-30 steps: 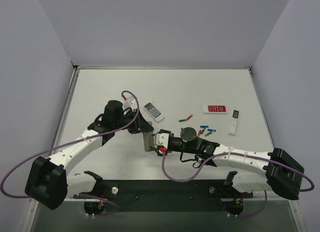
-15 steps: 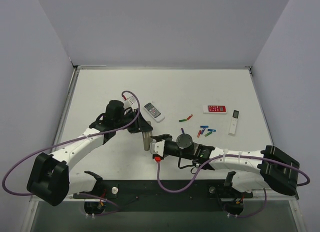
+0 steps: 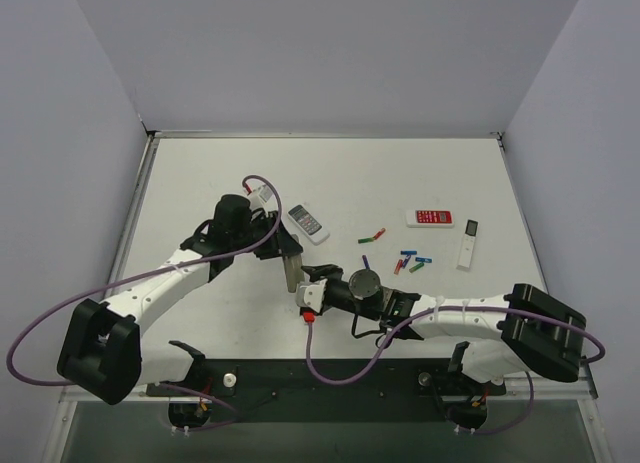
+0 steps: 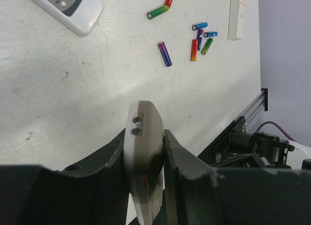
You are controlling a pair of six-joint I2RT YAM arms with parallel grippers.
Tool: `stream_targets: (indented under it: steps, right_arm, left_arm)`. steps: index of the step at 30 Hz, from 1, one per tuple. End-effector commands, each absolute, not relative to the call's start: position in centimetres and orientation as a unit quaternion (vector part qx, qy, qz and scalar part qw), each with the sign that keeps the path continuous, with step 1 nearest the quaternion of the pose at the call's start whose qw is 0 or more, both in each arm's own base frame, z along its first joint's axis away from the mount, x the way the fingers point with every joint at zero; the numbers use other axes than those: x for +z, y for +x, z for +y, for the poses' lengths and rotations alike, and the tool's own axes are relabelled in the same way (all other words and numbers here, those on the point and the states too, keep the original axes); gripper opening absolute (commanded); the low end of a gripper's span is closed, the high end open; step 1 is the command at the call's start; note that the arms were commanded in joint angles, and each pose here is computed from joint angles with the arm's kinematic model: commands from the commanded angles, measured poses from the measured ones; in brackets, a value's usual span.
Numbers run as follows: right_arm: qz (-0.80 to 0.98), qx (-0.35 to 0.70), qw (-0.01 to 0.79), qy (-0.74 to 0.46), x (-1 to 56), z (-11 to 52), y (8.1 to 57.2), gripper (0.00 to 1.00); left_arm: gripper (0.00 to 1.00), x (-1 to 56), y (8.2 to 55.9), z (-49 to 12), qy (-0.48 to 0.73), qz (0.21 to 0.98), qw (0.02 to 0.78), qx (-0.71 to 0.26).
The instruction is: Load the batteries into the remote control
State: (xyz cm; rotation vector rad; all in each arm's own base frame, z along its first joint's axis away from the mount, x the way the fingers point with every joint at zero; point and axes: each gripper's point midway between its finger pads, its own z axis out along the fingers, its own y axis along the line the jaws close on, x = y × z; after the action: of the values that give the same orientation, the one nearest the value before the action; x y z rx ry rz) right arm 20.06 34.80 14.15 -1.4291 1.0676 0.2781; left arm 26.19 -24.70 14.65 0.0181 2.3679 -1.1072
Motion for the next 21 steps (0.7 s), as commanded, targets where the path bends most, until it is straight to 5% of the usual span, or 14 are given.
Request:
stream_targets:
  steps: [1, 21]
  right_arm:
    - [0.452, 0.056, 0.725, -0.517, 21.3, 33.9, 24.3, 0.36]
    - [0.509, 0.065, 0.669, -0.538, 14.1, 34.7, 27.2, 0.38]
  left_arm:
    - [0.0, 13.3, 22.1, -25.4, 0.027, 0.894, 0.169, -0.414]
    - [0.0, 9.8, 28.8, -23.3, 0.024, 0.921, 0.259, -0.29]
